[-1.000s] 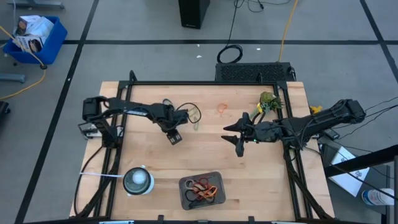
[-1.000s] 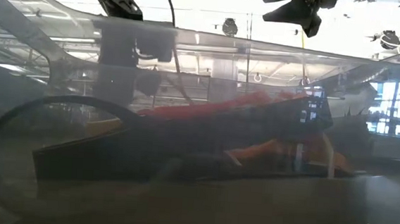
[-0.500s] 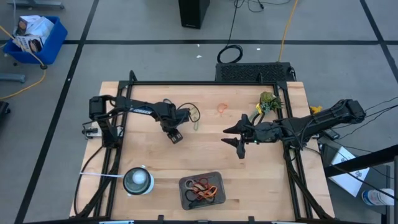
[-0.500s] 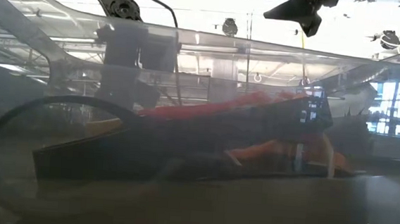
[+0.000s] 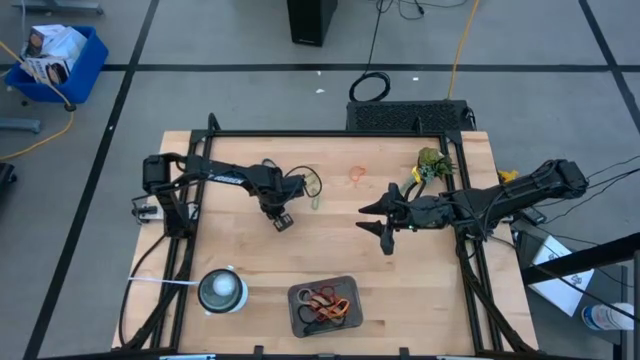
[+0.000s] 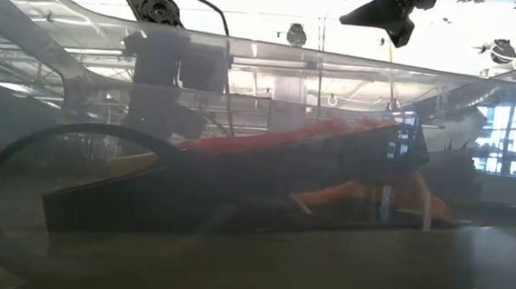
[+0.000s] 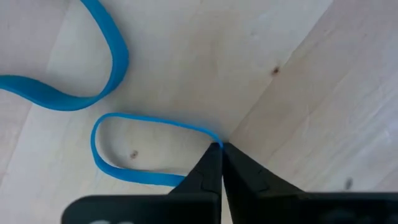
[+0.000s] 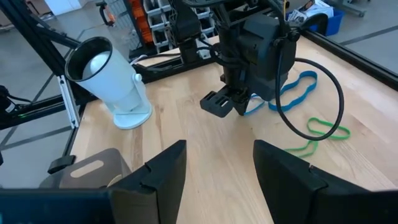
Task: Pick and place rubber bands into bin
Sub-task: Put the bottom blue rubber band into the bin
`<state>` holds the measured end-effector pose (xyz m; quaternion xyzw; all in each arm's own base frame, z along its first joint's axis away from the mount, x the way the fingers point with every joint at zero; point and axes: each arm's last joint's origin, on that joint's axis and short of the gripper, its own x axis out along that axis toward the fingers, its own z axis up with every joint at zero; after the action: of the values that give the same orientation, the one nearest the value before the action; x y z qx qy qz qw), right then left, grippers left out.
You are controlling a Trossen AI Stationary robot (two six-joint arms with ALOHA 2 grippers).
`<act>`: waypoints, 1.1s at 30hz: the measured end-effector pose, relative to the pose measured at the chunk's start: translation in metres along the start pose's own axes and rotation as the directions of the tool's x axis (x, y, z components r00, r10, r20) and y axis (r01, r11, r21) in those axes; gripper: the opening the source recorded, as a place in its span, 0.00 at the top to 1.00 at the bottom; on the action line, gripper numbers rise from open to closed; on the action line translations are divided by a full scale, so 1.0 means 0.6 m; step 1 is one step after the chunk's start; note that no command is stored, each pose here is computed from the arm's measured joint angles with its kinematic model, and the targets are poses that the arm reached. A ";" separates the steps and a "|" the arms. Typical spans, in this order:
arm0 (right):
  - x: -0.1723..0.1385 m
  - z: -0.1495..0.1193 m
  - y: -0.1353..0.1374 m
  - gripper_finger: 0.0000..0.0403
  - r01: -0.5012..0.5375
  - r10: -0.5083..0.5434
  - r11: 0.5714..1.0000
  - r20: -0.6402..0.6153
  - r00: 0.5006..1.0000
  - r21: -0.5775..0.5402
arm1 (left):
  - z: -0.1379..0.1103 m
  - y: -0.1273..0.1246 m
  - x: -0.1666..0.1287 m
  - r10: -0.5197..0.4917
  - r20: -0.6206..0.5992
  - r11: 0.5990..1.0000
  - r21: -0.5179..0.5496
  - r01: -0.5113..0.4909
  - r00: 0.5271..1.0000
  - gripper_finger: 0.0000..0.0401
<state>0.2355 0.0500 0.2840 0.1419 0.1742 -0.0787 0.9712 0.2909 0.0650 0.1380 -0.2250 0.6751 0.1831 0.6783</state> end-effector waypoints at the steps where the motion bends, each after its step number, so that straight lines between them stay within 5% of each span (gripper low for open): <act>1: 0.000 0.000 0.000 0.55 0.000 0.000 1.000 0.000 1.000 0.000 | -0.001 -0.001 -0.002 0.000 0.002 1.000 0.005 0.000 1.000 0.99; 5: 0.000 0.000 0.000 0.55 0.000 0.000 1.000 0.000 1.000 0.000 | -0.013 -0.007 -0.023 -0.003 0.014 1.000 0.030 0.003 1.000 0.99; 11: 0.000 0.000 0.000 0.55 0.000 0.000 1.000 0.000 1.000 -0.006 | -0.037 -0.023 -0.119 -0.104 0.162 0.992 0.082 0.091 0.981 0.99; 17: 0.000 0.000 0.000 0.55 0.000 0.000 1.000 0.000 1.000 -0.031 | -0.074 -0.035 -0.250 -0.286 0.383 0.955 0.190 0.228 0.878 0.99; 22: 0.000 0.000 0.000 0.55 0.000 0.000 1.000 0.000 1.000 -0.031 | -0.117 -0.064 -0.361 -0.466 0.500 0.873 0.392 0.289 0.730 1.00; 29: 0.000 0.000 0.000 0.55 0.000 0.000 1.000 0.000 1.000 -0.031 | -0.163 -0.147 -0.443 -0.651 0.475 0.715 0.646 0.267 0.592 1.00; 33: 0.000 0.000 0.000 0.55 0.000 0.000 1.000 0.000 1.000 -0.031 | -0.173 -0.200 -0.433 -0.656 0.446 0.685 0.691 0.231 0.609 1.00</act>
<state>0.2355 0.0500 0.2840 0.1268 0.1752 -0.0758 0.9734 0.2653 -0.0776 0.4057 -0.0998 0.3252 -0.1441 0.9292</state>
